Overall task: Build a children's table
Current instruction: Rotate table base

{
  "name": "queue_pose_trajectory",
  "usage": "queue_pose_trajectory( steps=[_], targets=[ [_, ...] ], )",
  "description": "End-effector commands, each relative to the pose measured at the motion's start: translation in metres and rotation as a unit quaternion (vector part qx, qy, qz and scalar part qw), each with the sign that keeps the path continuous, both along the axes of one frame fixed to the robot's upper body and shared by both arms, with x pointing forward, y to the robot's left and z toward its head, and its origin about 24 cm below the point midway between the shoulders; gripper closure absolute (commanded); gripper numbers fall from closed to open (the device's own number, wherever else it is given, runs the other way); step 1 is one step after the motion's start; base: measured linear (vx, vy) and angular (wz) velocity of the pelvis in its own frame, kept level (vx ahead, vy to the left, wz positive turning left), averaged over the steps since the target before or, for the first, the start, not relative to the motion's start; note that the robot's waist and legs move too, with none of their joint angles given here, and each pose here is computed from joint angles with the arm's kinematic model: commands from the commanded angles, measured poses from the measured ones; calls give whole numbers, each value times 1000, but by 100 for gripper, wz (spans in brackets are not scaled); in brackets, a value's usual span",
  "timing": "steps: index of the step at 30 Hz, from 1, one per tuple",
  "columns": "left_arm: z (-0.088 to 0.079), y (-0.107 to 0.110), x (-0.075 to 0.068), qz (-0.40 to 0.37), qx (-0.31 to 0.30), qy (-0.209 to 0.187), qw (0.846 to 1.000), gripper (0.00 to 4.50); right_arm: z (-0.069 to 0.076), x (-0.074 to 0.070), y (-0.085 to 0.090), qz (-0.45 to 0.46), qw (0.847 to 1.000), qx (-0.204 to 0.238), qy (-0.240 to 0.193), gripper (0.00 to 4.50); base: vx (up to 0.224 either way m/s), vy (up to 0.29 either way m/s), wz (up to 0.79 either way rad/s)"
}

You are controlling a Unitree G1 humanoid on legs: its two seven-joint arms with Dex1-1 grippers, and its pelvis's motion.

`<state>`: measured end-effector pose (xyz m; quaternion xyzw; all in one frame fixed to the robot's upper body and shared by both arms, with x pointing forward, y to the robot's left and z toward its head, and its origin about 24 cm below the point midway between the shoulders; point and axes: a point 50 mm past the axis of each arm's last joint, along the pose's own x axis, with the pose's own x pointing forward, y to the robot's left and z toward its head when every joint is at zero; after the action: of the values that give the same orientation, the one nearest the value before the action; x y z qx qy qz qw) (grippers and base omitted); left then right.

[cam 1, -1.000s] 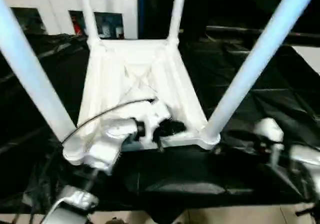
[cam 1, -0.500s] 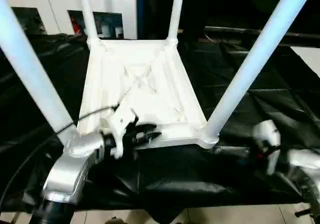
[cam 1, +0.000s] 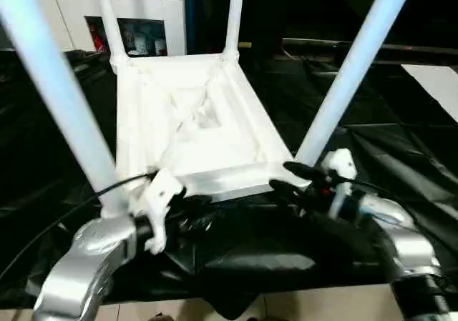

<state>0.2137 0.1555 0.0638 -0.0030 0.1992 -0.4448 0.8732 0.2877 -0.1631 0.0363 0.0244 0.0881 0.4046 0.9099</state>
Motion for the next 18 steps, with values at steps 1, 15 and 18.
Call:
queue_pose_trajectory(
  steps=[1,15,18],
  targets=[
    [4,0,-3,-1,-9,-1,1000,139,1,5,-6,-32,999,-9,-9,137,0,0,0],
    [-1,43,-37,37,24,83,996,45,-14,27,-13,-164,986,-26,-2,137,0,0,0],
    [-3,52,-37,36,36,90,995,14,-13,33,-13,-167,985,-30,-2,137,0,0,0]
  ],
)
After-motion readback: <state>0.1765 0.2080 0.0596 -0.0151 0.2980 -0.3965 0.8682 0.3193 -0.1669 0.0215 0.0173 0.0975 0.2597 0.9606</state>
